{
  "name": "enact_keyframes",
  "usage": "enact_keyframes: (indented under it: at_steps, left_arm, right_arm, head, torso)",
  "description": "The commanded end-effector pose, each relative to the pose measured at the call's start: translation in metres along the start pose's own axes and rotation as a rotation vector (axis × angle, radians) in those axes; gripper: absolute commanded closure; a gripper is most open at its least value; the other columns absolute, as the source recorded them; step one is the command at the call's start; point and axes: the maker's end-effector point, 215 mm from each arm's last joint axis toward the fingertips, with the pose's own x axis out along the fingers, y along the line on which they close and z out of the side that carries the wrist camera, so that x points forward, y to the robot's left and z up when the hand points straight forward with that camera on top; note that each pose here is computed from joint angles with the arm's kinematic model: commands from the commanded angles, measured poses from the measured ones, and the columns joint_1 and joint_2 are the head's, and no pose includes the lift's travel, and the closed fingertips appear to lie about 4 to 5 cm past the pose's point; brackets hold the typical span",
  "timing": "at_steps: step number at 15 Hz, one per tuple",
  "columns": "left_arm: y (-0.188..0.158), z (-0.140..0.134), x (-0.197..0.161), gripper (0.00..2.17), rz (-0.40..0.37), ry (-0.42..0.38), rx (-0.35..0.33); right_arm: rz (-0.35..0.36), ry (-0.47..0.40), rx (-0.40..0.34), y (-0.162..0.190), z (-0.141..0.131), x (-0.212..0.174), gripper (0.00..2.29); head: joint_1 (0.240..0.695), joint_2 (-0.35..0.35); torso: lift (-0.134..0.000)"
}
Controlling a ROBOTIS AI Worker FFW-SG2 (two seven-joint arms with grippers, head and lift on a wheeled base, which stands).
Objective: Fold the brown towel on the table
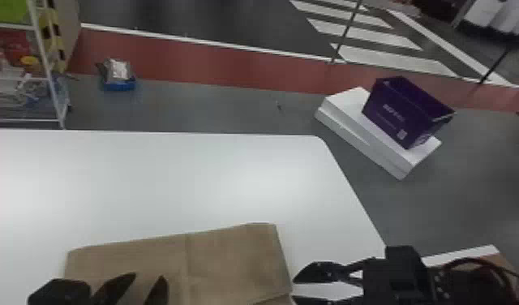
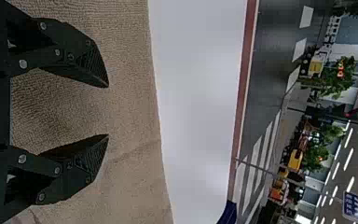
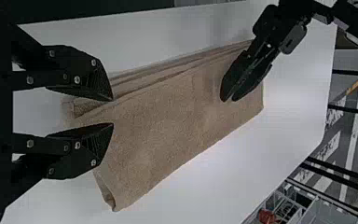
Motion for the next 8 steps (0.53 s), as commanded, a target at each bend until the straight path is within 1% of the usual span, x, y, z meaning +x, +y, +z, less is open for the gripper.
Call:
enact_keyframes:
  at_steps: [1,5,8]
  left_arm:
    - [-0.002,0.0,-0.001,0.6,0.003,0.012,0.008]
    - [-0.006,0.0,-0.002,0.6,0.003,0.018,0.012]
    - [-0.005,0.0,-0.002,0.6,0.007,0.018,0.012]
  right_arm:
    - [0.005,0.061,-0.036,-0.004,-0.014,-0.002,0.83]
    - [0.001,0.135,-0.085,-0.013,-0.029,-0.004,0.83]
    - [0.004,0.143,-0.089,-0.016,-0.029,0.001,0.83]
  head:
    - [0.695,-0.35]
    - [0.695,-0.35]
    - [0.695,-0.35]
  torso:
    - [-0.124]
    - [-0.124]
    - [-0.124]
